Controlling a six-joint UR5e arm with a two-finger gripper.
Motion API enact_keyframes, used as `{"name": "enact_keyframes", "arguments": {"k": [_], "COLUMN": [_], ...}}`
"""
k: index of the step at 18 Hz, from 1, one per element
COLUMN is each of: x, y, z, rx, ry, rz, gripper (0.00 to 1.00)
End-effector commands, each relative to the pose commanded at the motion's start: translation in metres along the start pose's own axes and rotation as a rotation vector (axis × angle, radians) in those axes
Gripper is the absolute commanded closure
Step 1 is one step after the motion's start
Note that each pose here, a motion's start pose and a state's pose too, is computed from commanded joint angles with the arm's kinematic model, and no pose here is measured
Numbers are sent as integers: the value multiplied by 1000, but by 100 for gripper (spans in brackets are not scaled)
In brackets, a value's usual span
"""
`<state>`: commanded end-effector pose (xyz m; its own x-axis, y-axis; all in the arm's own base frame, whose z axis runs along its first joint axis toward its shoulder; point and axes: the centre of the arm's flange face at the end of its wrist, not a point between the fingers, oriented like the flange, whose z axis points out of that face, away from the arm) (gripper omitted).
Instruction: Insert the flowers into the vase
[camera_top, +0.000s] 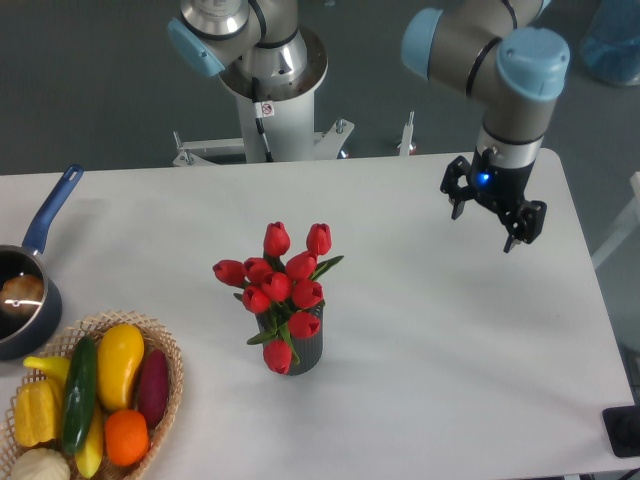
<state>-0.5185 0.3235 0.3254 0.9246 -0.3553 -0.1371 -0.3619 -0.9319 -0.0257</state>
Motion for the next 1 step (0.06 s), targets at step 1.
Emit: {"name": "enact_keyframes", "arguments": {"k": [1], "x": [0], "y": [-1], "z": [3], "rx": [-1], "ry": [3], "rz": [0], "gripper": [0]}}
